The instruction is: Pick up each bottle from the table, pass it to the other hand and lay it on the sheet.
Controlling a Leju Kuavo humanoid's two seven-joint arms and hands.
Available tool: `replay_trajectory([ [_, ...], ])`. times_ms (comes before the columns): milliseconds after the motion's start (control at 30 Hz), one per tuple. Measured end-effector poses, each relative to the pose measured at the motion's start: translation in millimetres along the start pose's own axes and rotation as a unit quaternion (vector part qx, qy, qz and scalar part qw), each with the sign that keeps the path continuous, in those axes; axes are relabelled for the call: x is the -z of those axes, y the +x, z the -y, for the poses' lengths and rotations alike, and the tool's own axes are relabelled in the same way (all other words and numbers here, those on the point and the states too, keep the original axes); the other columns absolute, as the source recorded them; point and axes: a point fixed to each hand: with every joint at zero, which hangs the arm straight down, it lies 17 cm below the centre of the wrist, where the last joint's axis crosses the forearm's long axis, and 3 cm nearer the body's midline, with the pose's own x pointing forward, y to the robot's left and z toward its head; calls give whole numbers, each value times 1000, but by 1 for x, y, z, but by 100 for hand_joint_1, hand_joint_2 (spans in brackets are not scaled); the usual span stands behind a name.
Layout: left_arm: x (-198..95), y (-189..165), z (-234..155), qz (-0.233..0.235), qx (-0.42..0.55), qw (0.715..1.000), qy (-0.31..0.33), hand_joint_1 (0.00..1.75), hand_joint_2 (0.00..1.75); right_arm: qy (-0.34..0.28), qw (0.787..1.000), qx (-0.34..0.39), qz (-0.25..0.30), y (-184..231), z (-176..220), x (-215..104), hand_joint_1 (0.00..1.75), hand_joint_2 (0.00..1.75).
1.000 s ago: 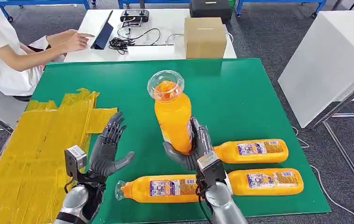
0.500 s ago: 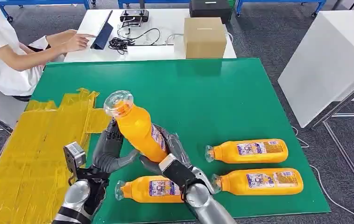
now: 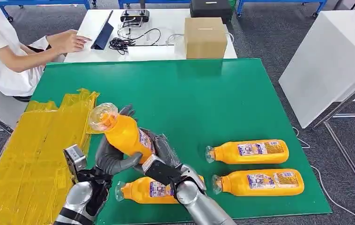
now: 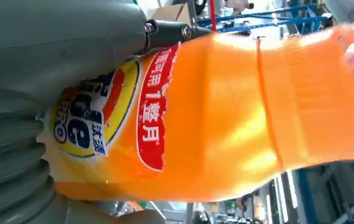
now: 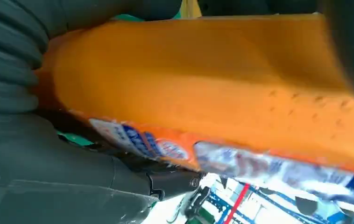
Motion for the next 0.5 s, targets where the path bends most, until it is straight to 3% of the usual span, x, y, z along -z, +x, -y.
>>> replay_trajectory([
  [233,0,8,10,9,5,1000,-17,0,175,6,1000,-17,2,-1,-3,7,175,175],
  [267,0,8,11,9,5,1000,-19,82,175,8,1000,-20,3,0,-4,7,175,175],
  [300,-1,8,11,9,6,1000,-20,175,175,9,1000,-21,3,0,-5,7,175,175],
  [500,-1,6,14,7,5,1000,-24,175,175,12,1000,-27,4,1,-7,8,175,175],
])
